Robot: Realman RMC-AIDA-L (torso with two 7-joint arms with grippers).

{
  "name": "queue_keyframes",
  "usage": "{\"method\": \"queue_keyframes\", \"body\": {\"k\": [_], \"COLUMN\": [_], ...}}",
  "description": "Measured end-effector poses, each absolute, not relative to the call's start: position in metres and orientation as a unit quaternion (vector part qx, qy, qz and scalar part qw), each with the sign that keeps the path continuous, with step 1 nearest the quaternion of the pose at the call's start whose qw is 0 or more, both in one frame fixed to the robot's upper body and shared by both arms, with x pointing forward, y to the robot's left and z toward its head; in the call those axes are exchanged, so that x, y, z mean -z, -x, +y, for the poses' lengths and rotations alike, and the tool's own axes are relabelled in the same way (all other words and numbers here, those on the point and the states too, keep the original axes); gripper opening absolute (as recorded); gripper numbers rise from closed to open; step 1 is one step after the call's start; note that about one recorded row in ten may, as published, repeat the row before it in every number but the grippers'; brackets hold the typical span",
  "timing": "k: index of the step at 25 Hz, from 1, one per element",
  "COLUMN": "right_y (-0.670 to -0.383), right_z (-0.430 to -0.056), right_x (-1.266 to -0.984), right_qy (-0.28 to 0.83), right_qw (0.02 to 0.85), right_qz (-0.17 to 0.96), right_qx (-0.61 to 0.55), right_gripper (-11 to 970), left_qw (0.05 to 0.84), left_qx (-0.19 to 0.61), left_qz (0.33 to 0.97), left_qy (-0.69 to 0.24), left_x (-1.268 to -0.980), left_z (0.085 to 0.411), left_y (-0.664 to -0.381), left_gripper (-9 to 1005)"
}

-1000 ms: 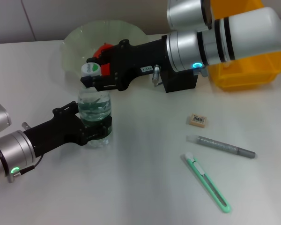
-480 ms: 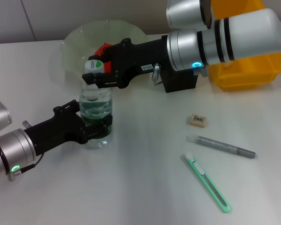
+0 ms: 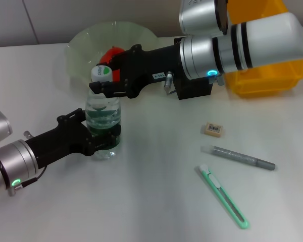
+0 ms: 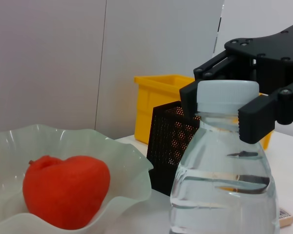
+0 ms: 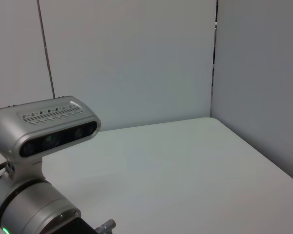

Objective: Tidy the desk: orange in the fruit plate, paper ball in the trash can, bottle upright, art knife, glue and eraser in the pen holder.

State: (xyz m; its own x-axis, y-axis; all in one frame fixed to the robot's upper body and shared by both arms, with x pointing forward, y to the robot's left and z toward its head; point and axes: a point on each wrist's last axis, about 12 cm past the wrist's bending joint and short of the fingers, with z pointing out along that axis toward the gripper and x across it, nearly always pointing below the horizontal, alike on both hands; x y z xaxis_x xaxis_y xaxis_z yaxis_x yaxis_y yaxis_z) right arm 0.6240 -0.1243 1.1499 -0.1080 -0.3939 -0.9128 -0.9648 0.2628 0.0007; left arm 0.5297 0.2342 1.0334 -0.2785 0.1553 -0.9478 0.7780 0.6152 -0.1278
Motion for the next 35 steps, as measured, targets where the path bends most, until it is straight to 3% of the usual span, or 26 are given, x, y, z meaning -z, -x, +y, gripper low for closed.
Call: {"method": "queue_keyframes", "body": {"k": [35], "right_y": [-0.609], "right_z": [-0.119], "right_x": [-1.151], "right_qy": [0.57], "right_qw": [0.434], "right_qz": [0.632], "right_qx": [-0.296], "right_gripper": [467], "left_qw": [0.506], "left_qx": [0.308], "left_qz": [0.744], "left_qy": [-0.311], "left_x": [-1.029], "left_z": [0.238], "left_y": [-0.523], "left_gripper": [778]}}
